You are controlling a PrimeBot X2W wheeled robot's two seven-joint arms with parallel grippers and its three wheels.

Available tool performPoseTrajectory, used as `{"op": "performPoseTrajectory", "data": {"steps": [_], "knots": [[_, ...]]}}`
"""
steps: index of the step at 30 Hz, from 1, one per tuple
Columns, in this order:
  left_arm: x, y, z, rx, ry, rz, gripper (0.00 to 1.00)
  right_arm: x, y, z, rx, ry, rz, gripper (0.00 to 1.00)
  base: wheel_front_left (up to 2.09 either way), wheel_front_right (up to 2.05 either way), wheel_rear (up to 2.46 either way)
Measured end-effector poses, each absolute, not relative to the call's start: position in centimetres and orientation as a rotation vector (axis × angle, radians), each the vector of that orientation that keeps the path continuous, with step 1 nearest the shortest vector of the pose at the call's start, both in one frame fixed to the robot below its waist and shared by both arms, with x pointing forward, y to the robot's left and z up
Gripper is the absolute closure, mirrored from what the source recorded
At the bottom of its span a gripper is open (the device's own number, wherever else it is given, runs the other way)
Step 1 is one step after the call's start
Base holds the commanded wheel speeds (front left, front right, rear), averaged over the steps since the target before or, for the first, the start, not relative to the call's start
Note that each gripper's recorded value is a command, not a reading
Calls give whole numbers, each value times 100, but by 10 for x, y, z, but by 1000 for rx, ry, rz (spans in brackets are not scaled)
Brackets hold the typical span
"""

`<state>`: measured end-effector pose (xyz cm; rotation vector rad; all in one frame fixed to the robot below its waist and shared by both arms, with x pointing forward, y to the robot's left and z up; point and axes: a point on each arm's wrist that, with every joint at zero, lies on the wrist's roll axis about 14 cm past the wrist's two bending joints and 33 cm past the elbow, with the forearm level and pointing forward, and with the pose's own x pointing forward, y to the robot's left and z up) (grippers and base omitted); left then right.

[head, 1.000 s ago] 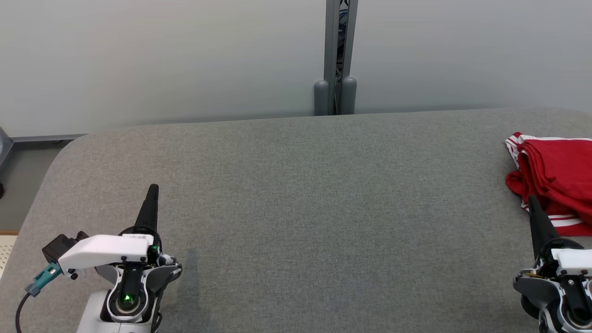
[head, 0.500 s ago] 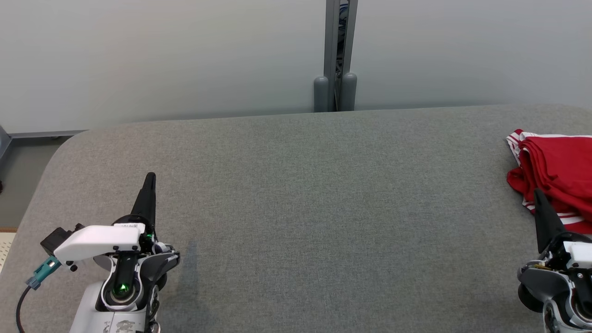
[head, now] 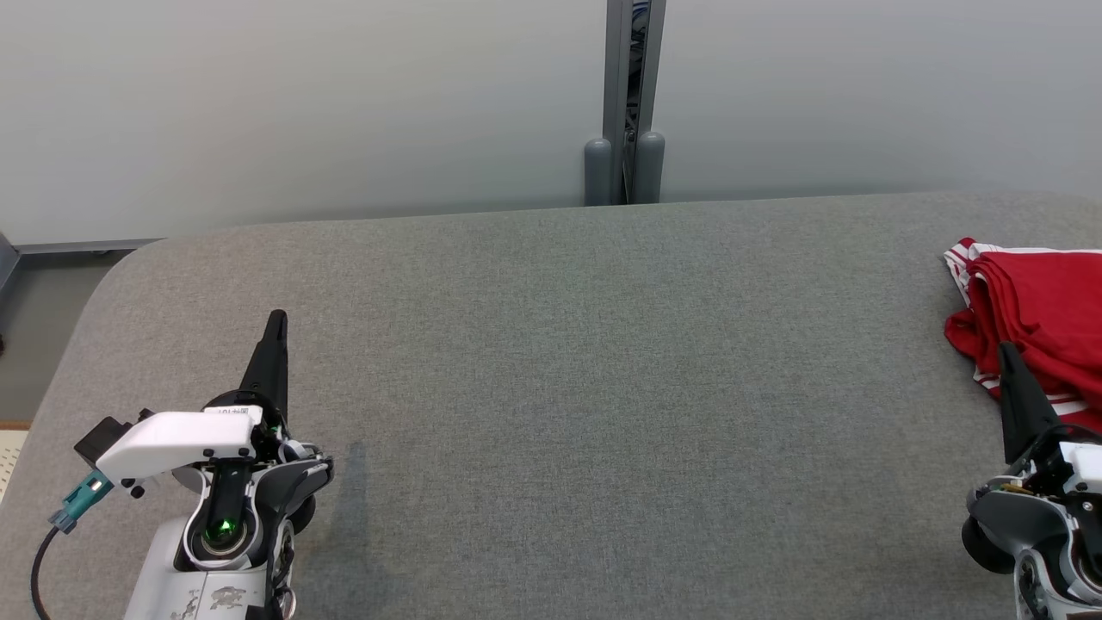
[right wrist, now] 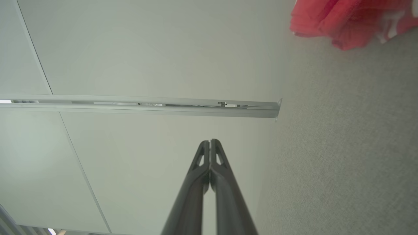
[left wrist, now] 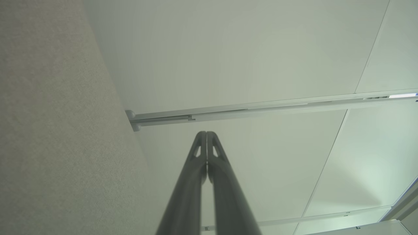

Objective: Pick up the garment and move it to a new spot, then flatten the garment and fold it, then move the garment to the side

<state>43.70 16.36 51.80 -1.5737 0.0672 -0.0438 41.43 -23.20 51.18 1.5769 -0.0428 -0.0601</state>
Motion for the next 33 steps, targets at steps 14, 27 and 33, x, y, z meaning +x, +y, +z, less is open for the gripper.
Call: {"op": "performPoseTrajectory", "data": {"steps": [14, 27, 33], "knots": [[437, 164, 518, -1574, 67, -44, 100, 414, -233, 512, 1579, -44, -61, 100, 0, 0, 0], [437, 164, 518, -1574, 67, -44, 100, 414, -233, 512, 1577, -45, -62, 100, 0, 0, 0], [437, 164, 518, -1574, 67, -44, 100, 414, -233, 512, 1577, -45, -63, 100, 0, 0, 0]]}}
